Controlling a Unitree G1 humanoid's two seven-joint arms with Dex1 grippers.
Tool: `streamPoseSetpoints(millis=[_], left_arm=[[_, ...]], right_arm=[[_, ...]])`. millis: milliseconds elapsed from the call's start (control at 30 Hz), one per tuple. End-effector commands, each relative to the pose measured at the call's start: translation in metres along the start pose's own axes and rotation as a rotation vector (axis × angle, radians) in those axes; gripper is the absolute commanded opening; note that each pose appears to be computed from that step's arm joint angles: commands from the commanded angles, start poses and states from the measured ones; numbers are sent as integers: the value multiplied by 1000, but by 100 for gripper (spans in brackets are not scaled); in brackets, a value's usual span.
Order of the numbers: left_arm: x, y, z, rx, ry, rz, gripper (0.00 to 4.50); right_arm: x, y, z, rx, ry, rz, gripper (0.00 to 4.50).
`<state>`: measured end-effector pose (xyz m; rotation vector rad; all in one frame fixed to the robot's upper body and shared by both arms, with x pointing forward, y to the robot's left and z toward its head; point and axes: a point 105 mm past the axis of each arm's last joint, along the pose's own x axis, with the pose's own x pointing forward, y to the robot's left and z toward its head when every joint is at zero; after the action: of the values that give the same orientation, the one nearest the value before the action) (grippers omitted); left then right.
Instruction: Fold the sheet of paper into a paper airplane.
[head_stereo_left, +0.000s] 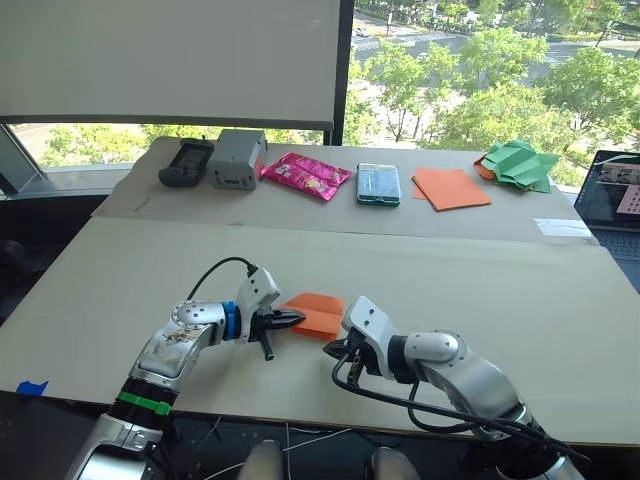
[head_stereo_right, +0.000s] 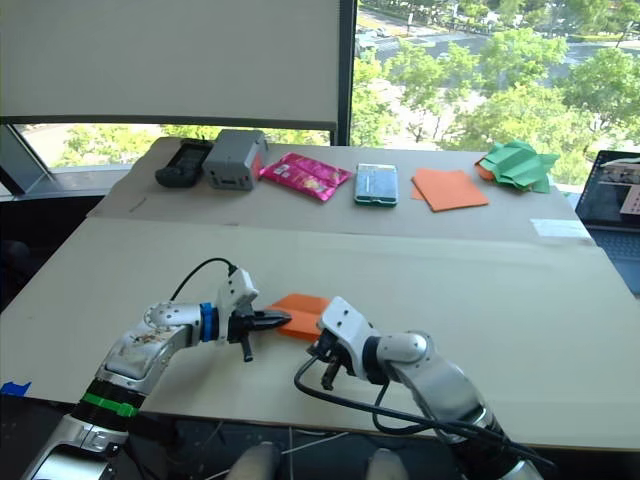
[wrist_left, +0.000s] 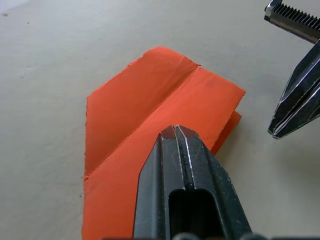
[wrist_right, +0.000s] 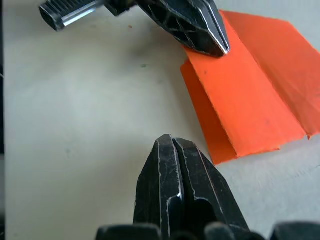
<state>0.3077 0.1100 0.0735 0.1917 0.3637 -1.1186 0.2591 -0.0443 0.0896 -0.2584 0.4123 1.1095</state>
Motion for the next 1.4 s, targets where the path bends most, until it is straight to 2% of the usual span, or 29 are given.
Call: streamPoseSetpoints(millis=[33,67,233,767,967,1100,1400], left_arm=[[1,-4,3,13,-10,-2,0],[1,-5,2,14,-8,-3,0],[0,-10,3,17,-10,-7,0],[-1,-15,2,8,-7,-10,0],[-2,-16,1,5,-5,-9,0],[-3,-17,0,4,-3,-11,0],[-2,-15,0,2,2,-11,0]], right_arm=[[-12,-24,29,66,-113,-90,3],[-13,-33,31,98,-123,-121,61],[-14,-61,30,234,-133,-198,212],[6,-69,8,444,-128,-135,212],[5,-68,4,493,-139,-116,212],[-2,-81,1,506,-152,-174,212],[1,-71,1,526,-156,-128,212]])
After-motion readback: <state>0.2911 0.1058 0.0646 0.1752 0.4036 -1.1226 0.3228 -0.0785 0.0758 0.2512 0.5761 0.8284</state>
